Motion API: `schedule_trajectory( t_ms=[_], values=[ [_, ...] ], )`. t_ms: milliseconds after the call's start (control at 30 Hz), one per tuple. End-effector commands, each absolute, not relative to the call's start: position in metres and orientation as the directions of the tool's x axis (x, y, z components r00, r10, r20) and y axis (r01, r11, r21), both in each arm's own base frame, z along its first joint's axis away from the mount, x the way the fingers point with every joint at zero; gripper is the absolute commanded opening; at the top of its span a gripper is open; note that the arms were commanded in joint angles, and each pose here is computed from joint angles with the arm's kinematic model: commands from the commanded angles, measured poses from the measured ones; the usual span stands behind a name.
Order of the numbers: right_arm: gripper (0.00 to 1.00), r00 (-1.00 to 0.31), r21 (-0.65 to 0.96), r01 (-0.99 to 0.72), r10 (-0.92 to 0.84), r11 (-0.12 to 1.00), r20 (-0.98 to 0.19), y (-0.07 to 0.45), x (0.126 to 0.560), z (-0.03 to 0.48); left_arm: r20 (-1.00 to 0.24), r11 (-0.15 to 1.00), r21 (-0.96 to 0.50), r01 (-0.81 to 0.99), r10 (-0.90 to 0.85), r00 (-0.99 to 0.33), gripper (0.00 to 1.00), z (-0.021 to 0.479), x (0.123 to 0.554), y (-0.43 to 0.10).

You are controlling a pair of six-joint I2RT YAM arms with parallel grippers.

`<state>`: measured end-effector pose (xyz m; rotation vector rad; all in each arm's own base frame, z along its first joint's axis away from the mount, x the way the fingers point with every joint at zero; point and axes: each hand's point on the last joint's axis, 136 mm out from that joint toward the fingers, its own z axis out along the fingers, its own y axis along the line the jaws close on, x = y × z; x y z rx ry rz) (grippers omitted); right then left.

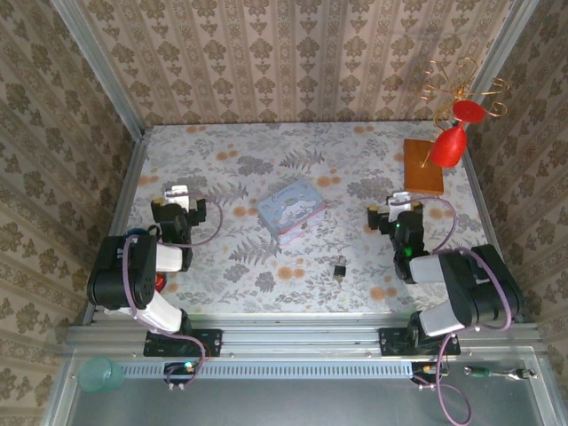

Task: Unlock a padlock with a key

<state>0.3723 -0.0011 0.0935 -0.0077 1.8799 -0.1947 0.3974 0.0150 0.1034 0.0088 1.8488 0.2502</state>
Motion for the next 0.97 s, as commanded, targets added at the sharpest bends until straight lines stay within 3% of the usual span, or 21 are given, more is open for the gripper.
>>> schedule_trajectory(
  t_ms=[0,933],
  values=[
    [1.00,-0.298,-0.029,0.210,0.036,0.977,-0.954,-0.0219,0.3892,0.0997,-0.945,0.981,0.150,-0.124,0.106,-0.309,1.00,0.0999,0.3961,0.0149],
    [1.00,-0.300,-0.040,0.240,0.035,0.970,-0.953,-0.0259,0.3914,0.1033,-0.946,0.981,0.150,-0.124,0.106,-0.308,1.00,0.1004,0.3963,0.0147]
  ],
)
